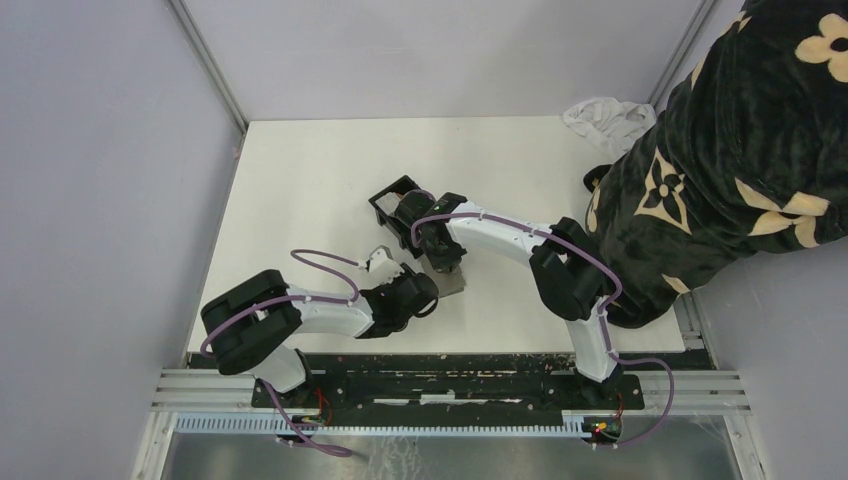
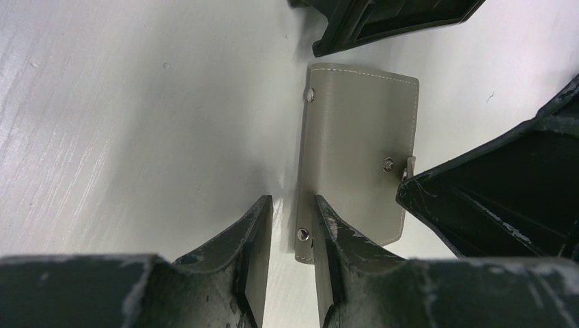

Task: Put the credit cards into the card holder
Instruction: Close the card holder at the center of the board.

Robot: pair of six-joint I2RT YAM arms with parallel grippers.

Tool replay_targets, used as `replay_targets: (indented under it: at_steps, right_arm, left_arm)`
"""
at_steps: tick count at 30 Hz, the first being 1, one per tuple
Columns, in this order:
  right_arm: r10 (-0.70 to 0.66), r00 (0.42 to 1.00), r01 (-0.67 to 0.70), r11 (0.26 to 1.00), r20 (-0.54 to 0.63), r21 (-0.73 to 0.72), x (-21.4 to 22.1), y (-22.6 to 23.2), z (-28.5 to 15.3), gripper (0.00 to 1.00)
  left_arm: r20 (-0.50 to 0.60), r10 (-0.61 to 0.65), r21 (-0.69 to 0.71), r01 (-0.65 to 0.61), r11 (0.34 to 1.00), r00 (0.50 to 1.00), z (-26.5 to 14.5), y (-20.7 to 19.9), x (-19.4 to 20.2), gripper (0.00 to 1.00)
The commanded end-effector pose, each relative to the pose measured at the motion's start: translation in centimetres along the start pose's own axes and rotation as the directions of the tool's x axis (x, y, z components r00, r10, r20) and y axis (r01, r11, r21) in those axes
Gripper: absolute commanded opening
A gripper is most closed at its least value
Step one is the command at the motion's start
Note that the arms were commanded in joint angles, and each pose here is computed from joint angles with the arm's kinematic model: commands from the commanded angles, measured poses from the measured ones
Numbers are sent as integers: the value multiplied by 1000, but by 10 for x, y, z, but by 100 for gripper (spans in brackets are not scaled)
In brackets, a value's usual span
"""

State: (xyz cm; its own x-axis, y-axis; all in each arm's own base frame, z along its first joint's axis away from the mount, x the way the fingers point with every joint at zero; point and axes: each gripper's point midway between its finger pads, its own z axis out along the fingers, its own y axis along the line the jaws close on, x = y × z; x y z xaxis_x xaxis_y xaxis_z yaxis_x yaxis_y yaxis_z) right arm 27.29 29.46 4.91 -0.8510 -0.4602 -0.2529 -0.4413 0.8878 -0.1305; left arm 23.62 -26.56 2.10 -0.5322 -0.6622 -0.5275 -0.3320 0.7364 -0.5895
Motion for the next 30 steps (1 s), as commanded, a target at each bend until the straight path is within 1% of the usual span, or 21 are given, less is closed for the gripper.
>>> replay_targets:
  at_steps: [1,14,21,30]
  right_arm:
    - [-5,999,5,1000,34,-17,-12,7,-2,12]
    - [6,999,-7,1000,42,21,-17,0,5,13]
    - [23,998,-24,1000,63,18,-25,-3,3,13]
    - [25,998,-26,1000,57,14,-26,-1,8,14]
  left_arm:
    - [-28,123,-76,-125,989,992,3,28,8,36]
    - [-33,125,-80,-127,989,992,2,32,9,36]
    - [-38,129,-86,-132,988,991,2,35,10,36]
    - [-41,133,-91,-136,986,990,3,37,11,36]
